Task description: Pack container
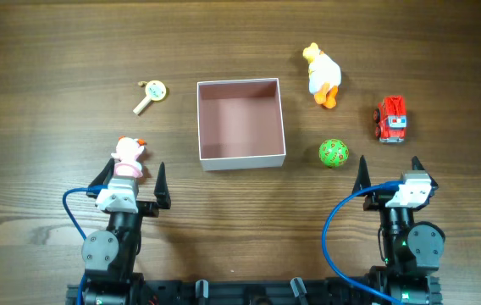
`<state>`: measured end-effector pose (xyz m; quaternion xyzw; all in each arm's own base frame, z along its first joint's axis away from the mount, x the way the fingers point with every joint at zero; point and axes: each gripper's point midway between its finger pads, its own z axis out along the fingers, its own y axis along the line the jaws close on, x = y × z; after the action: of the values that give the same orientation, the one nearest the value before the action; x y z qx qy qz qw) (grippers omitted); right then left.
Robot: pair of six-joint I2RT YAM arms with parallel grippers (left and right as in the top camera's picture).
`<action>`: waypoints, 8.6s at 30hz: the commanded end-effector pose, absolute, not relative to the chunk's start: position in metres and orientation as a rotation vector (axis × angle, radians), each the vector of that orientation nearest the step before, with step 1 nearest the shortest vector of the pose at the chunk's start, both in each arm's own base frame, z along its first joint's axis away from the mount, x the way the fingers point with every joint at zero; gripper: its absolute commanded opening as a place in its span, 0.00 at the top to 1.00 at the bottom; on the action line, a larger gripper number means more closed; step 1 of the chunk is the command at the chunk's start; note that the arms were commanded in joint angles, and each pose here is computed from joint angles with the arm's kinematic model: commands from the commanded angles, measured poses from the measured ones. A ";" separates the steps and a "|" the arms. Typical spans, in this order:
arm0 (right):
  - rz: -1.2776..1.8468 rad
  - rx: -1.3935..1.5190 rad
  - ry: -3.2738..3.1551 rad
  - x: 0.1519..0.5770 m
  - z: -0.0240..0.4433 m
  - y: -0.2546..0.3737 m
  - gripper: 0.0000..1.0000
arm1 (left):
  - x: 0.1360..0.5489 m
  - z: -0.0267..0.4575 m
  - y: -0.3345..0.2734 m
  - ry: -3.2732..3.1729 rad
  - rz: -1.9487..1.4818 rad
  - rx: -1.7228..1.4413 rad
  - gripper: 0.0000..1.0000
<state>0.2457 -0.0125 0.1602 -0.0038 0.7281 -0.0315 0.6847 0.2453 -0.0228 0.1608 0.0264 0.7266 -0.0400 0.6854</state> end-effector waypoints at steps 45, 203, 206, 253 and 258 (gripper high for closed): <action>-0.176 -0.143 1.569 0.247 0.175 -0.009 0.00 | 0.246 0.157 0.014 1.610 -0.279 -0.378 0.00; -0.043 -0.152 3.044 0.395 0.065 -0.082 0.00 | 0.246 0.157 0.014 1.610 -0.279 -0.378 0.00; -0.045 -0.153 3.034 0.398 0.065 -0.082 0.00 | 0.246 0.157 0.014 1.610 -0.279 -0.378 0.00; 0.015 -0.239 3.006 0.404 0.039 -0.079 0.00 | 0.246 0.157 0.014 1.610 -0.279 -0.378 0.00; 0.021 -0.241 3.020 0.398 0.028 -0.077 0.00 | 0.246 0.157 0.014 1.610 -0.279 -0.378 0.00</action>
<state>0.4090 -0.0813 0.0440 -0.0709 0.9946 -0.0081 0.0754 0.2460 0.0143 0.1583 -0.1661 0.7120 -0.1190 0.6717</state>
